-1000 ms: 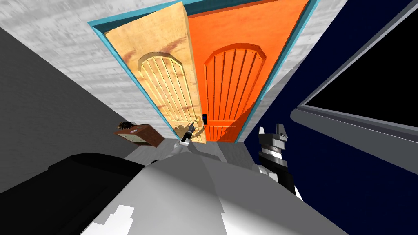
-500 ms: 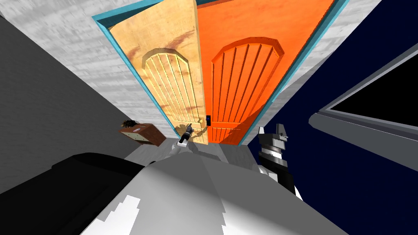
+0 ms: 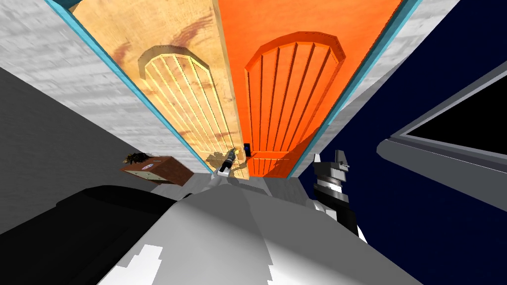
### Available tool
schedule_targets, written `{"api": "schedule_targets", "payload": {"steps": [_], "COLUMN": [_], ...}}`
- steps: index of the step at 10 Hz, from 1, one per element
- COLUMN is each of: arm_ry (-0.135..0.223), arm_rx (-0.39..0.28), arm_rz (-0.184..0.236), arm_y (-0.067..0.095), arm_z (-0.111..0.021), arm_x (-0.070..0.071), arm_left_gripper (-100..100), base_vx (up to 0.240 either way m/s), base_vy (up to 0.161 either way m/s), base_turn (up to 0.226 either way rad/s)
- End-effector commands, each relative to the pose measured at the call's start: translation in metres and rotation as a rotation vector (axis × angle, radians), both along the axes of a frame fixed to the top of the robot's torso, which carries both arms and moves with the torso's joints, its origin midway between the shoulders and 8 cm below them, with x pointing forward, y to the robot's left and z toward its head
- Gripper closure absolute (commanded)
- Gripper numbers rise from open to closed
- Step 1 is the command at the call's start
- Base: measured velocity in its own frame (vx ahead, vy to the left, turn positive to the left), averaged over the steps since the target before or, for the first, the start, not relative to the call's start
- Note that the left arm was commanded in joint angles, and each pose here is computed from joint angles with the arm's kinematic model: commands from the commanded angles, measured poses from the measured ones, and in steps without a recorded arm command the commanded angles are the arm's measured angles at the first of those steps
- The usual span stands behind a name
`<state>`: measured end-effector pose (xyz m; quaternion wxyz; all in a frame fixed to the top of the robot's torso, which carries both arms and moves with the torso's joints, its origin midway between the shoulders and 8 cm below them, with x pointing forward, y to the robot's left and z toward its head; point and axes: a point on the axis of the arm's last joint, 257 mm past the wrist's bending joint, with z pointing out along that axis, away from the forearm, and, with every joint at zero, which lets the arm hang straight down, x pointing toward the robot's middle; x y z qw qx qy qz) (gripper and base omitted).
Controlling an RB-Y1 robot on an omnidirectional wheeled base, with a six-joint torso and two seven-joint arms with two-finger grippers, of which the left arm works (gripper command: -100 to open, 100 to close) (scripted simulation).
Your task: Pull the door open
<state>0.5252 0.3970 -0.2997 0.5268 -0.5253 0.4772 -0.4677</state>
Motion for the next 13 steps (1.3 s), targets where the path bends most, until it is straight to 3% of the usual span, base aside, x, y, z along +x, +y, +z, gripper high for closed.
{"api": "schedule_targets", "payload": {"steps": [1, 2, 7, 8, 12, 13], "arm_ry": [0.0, 0.0, 0.0, 0.015, 0.02, 0.008], "arm_rx": [0.0, 0.0, 0.0, 0.004, 0.007, 0.005], "arm_rz": [0.0, 0.0, 0.0, 0.005, -0.02, -0.034], "arm_y": [0.0, 0.0, 0.0, 0.006, 0.004, -0.003], "arm_z": [0.0, 0.0, 0.0, -0.006, -0.008, -0.003], "arm_x": [0.0, 0.0, 0.0, -0.007, -0.012, -0.009], "arm_left_gripper": [-100, 100, 100, 100, 100, -100], "base_vx": [0.101, -0.013, -0.019, -0.093, -0.202, -0.226], "base_vy": [-0.039, 0.004, 0.006, 0.059, 0.074, 0.029], "base_turn": [-0.02, 0.021, -0.005, 0.011, -0.022, -0.044]}}
